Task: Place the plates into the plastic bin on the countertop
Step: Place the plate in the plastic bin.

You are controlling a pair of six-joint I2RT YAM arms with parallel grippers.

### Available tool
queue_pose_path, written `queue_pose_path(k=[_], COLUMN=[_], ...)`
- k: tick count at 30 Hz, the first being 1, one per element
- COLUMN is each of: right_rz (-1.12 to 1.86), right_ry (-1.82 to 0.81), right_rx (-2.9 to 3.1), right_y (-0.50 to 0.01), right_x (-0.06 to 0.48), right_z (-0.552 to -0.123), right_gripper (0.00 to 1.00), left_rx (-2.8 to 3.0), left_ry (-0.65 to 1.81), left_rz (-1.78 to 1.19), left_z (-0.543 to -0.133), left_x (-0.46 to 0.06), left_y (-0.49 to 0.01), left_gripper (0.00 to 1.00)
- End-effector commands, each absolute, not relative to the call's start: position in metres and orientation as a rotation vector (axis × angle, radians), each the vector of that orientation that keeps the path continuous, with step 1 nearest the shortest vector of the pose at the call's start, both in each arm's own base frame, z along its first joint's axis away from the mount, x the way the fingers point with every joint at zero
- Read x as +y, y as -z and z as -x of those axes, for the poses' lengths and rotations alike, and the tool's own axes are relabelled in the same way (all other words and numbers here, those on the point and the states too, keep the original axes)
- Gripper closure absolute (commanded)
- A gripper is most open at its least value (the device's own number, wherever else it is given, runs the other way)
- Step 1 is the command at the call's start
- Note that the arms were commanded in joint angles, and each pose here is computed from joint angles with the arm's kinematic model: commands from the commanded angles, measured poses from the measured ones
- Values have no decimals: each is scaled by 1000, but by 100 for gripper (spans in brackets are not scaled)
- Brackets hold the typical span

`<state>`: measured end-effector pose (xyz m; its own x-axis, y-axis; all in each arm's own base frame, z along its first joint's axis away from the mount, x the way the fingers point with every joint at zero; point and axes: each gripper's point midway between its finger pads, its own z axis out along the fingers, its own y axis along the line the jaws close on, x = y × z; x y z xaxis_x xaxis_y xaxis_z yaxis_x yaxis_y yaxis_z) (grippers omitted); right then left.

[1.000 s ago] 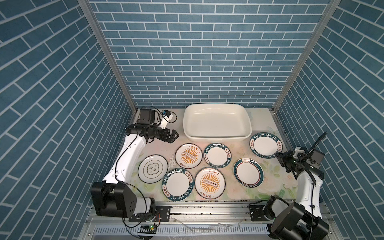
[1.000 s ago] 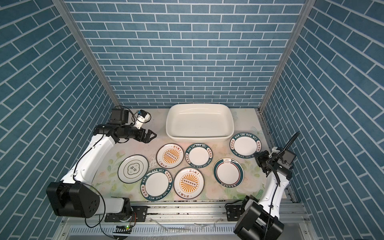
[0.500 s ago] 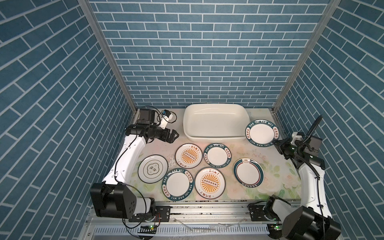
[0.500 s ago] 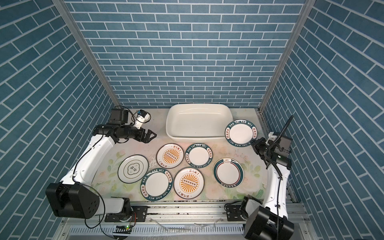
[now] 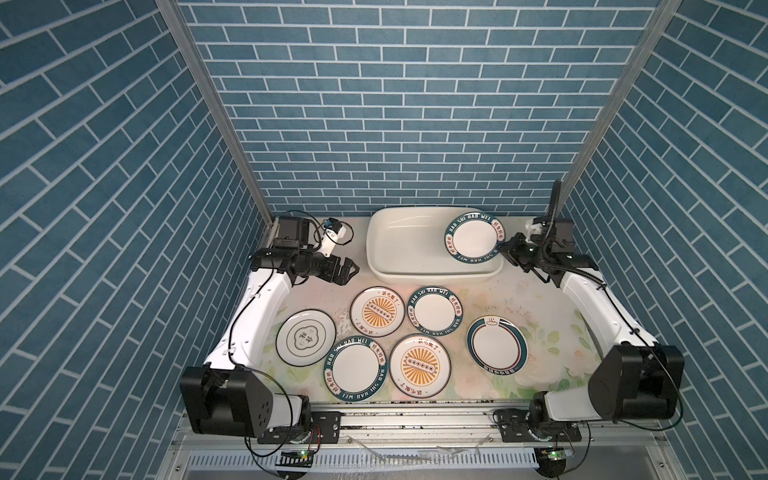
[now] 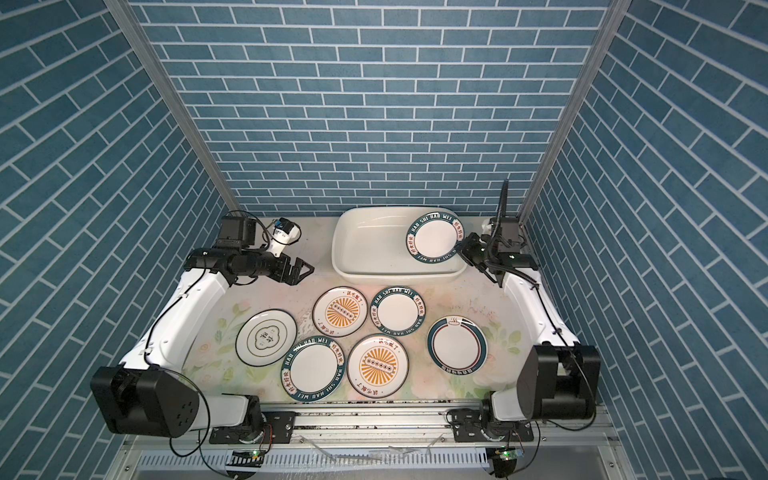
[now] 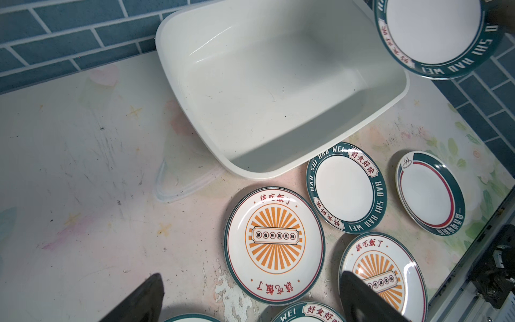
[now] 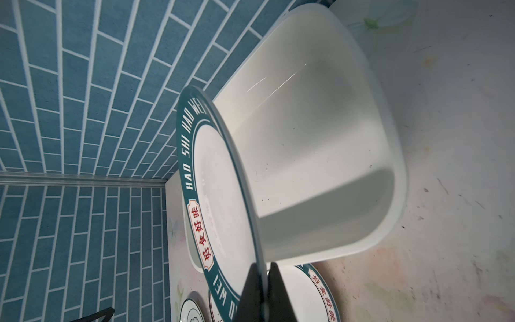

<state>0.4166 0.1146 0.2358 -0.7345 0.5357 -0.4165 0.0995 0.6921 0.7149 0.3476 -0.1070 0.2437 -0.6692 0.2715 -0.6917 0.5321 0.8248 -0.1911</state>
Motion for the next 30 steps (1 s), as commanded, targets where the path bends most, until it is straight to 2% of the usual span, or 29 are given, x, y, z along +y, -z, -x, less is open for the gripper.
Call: queue_pose_path(k=[1, 7, 13, 30], right_rz=[-429, -281, -160, -125], right_ry=[-940, -1018, -1094, -1097], right_rx=[2241, 2324, 2406, 2623], right_y=[-248, -224, -192, -97], right_x=[150, 226, 279, 310], right_z=[-448, -484, -499, -514], right_gripper=[100, 100, 100, 100], left_rx=[2277, 2287, 2284, 2283], left_ry=[517, 532, 532, 541], left_rz=[-585, -575, -577, -566], left_z=[-348, -350, -349, -350], left_x=[-112, -113, -113, -114], left_y=[-258, -259, -260, -261], left_gripper=[0, 1, 0, 1])
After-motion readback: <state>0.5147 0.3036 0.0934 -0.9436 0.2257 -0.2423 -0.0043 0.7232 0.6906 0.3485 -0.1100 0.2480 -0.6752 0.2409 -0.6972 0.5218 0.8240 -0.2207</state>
